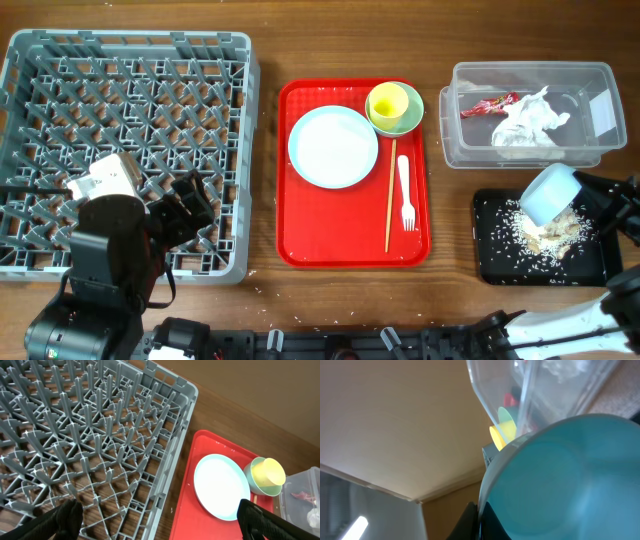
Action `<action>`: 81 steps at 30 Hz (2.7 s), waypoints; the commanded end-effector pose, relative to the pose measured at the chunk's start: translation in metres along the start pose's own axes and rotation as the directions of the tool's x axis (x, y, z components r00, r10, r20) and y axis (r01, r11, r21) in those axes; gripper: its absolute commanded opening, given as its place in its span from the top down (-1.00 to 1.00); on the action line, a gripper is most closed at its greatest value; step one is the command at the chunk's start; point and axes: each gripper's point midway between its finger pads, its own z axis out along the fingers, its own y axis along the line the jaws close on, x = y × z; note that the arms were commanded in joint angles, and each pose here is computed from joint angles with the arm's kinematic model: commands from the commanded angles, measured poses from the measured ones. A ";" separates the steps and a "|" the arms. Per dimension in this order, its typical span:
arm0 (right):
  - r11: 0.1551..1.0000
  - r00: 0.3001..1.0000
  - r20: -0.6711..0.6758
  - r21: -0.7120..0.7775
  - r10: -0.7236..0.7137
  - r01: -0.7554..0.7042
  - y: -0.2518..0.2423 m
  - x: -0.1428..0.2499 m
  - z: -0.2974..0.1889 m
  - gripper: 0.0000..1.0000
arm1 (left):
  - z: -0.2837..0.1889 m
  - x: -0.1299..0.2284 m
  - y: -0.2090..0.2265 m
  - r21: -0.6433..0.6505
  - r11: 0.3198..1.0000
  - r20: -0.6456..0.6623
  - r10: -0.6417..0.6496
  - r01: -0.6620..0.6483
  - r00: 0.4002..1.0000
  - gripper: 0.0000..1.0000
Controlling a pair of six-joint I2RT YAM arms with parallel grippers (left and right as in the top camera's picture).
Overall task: Sort waste into correct bins and load items into the dishwasher rack
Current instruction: 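Tip the bowl with the right gripper to pour rice onto the black tray, then return the empty bowl to the red tray and lift the right gripper, then reach the left gripper to the light-blue plate and grasp its edge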
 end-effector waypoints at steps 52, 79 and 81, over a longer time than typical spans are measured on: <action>0.373 0.748 -0.141 0.797 -0.649 0.474 0.070 0.078 0.137 -0.99 | -0.003 -0.006 0.003 -0.012 1.000 0.023 0.007 -0.007 1.000 -1.00; 0.373 0.747 -0.142 0.797 -0.649 0.475 0.070 0.078 0.137 -0.99 | 0.098 0.234 -0.138 0.263 0.948 -0.634 0.308 -0.177 0.710 -0.99; 0.373 0.747 -0.142 0.797 -0.649 0.475 0.070 0.078 0.137 -1.00 | 0.116 0.256 -0.132 0.203 0.938 -0.618 0.345 -0.281 0.706 -0.98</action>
